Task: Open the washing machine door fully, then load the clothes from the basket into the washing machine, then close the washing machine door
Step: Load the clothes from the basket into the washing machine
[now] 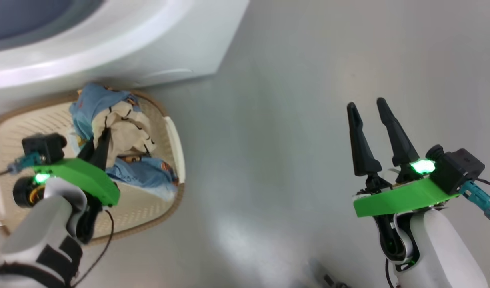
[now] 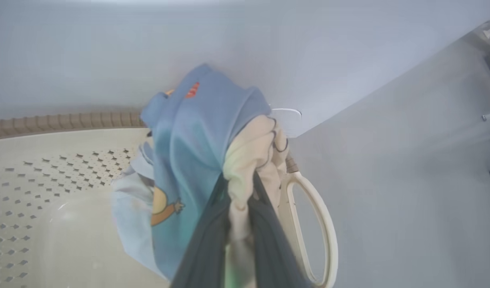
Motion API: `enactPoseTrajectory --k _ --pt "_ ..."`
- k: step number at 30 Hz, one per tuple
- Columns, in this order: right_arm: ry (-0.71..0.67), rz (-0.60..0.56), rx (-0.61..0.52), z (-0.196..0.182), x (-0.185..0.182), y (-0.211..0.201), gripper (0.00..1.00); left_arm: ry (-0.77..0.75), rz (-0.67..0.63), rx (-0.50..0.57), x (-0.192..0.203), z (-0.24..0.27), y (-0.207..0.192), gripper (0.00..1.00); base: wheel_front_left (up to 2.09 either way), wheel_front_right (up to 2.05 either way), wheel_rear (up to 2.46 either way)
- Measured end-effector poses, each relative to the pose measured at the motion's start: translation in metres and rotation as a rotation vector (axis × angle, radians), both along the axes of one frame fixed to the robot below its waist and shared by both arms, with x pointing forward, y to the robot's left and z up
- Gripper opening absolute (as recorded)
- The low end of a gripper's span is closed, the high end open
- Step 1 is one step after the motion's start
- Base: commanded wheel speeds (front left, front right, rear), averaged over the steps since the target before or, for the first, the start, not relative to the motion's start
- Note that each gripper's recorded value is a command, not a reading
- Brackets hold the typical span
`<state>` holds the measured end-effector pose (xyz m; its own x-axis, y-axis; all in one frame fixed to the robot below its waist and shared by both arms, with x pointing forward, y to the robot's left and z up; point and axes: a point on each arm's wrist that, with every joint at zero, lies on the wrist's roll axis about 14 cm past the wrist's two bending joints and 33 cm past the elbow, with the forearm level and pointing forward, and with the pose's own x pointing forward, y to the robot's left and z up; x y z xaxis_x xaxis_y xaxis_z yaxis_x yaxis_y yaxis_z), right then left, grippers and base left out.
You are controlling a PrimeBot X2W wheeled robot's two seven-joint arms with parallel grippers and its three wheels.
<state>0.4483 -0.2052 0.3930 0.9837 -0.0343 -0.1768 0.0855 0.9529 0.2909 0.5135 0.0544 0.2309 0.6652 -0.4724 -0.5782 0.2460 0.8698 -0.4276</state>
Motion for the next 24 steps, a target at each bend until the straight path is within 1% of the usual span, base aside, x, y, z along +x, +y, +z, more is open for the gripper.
enactPoseTrajectory --k 8,16,24 --pt "-0.043 0.020 0.007 0.021 -0.008 0.010 1.00 -0.116 0.063 0.002 -0.014 0.049 0.024 0.00 0.00 0.00 0.00" --pt "-0.065 0.037 0.003 0.036 -0.026 0.015 1.00 -0.287 0.129 0.022 -0.021 0.108 0.049 0.00 0.00 0.00 0.00" --pt "-0.091 0.058 -0.003 0.051 -0.045 0.017 1.00 -0.443 0.190 0.050 -0.040 0.163 0.074 0.00 0.00 0.00 0.00"
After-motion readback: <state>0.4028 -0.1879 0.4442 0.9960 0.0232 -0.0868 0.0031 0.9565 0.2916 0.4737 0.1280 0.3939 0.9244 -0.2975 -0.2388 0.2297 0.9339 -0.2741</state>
